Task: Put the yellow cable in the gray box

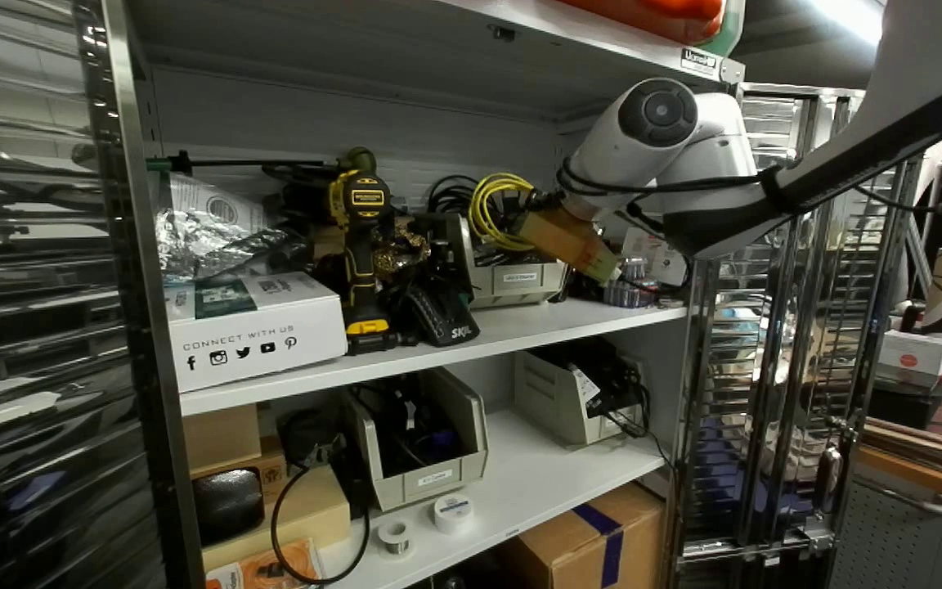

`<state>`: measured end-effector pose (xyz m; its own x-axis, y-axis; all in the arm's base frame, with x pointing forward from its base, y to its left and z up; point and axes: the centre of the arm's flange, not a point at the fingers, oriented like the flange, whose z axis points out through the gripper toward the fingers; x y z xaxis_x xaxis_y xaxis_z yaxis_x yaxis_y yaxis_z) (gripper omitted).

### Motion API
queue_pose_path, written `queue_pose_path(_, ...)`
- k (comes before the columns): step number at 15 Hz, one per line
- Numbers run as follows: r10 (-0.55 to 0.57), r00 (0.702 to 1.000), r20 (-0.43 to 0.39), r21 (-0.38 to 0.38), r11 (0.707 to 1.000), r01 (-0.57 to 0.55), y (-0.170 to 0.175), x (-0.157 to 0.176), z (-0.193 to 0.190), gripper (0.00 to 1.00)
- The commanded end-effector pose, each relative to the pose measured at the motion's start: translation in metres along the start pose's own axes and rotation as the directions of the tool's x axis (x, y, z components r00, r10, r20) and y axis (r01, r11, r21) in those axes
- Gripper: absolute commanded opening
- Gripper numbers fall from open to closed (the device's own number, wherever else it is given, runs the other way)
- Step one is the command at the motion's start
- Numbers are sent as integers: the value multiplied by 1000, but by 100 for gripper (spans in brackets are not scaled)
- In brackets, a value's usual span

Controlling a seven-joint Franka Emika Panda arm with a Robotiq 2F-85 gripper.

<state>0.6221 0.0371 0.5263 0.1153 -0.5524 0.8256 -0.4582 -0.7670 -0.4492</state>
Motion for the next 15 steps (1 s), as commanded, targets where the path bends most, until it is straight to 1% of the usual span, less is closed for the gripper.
queue_pose_path(1, 21, 999, -36, 7, 1000, -21, -22, -9, 39, 9)
queue_pose_path(6, 59, 997, -58, -4, 998, -59, -39, -10, 61, 9)
queue_pose_path(10, 65, 995, -77, -12, 998, -67, -46, -6, 68, 9)
queue_pose_path(11, 60, 995, -76, -16, 998, -61, -47, -5, 69, 44)
queue_pose_path(12, 61, 995, -84, -17, 998, -62, -46, -4, 69, 44)
queue_pose_path(13, 61, 994, -90, -17, 998, -63, -44, -2, 68, 49)
queue_pose_path(14, 58, 994, -93, -17, 998, -60, -43, -1, 67, 58)
queue_pose_path(15, 59, 993, -106, -14, 998, -61, -40, 2, 63, 65)
